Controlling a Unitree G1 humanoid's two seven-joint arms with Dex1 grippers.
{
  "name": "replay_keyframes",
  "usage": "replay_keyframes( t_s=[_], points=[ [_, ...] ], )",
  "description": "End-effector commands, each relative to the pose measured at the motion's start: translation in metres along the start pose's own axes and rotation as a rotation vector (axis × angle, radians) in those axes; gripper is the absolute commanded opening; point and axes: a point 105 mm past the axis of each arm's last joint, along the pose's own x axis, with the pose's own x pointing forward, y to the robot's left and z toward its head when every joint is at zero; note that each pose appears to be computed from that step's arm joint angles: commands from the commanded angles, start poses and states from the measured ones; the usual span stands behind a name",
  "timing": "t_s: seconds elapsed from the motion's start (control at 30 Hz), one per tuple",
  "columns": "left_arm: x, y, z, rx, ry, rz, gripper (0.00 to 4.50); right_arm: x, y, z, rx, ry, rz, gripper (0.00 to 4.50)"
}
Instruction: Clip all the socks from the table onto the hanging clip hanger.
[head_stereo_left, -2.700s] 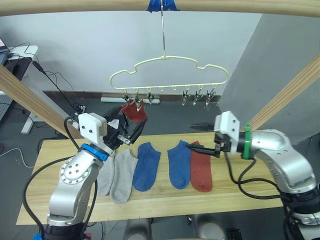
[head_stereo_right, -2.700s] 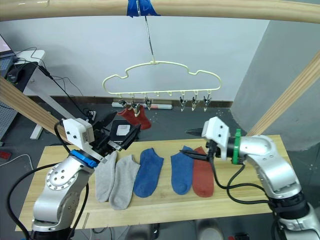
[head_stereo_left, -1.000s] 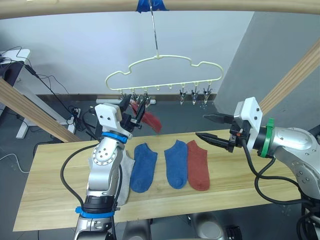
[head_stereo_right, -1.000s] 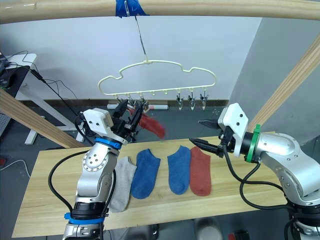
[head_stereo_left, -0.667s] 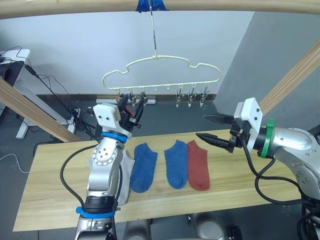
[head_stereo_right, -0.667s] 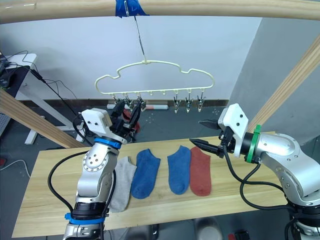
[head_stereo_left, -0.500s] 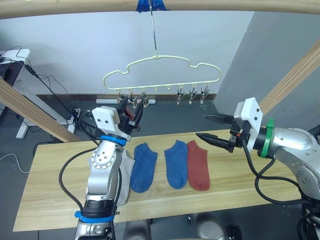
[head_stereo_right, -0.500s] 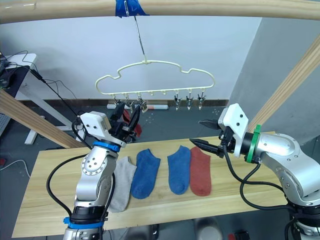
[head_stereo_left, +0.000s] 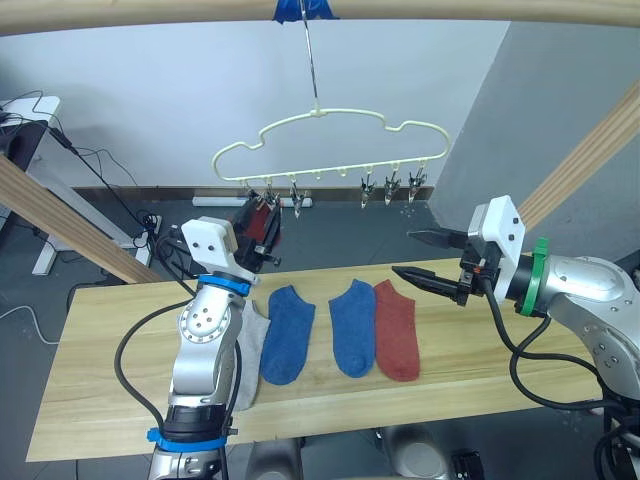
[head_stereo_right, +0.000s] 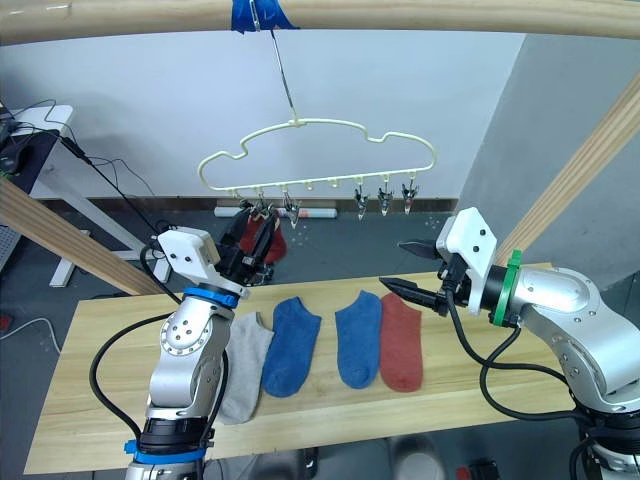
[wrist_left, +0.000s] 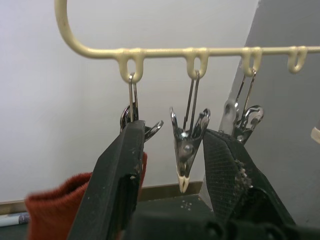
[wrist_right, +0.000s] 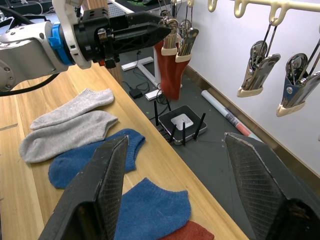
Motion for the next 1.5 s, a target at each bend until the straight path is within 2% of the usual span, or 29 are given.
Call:
replay_keyframes(
  t_s=[0.03,0.47,0.63,0.77,0.97,1.17,1.5],
  points=[
    [0.003,0.0,0.011,0.016,-0.043,-0.006,1.99,-0.003,0.002,0.009,-0.042,-0.025,-0.002,3.21],
    [-0.014,-0.004,0.02,0.062,-0.069,0.011,1.99,-0.004,0.003,0.007,-0.038,-0.018,-0.004,3.21],
    [-0.025,-0.018,0.007,0.073,-0.015,-0.046,1.99,-0.004,0.002,0.007,-0.038,-0.019,-0.003,3.21],
    [-0.022,-0.011,-0.003,0.049,0.019,0.007,1.99,-0.004,0.002,0.007,-0.039,-0.017,-0.002,3.21],
    [-0.013,-0.011,-0.007,0.024,0.023,-0.023,1.99,-0.004,0.002,0.007,-0.04,-0.015,-0.004,3.21],
    [-0.003,0.0,-0.009,0.029,0.018,0.002,1.99,-0.004,0.001,0.007,-0.04,-0.015,-0.006,3.21],
    [0.005,0.001,-0.006,0.028,-0.008,-0.013,1.99,-0.004,0.002,0.008,-0.039,-0.019,-0.011,3.21]
  ],
)
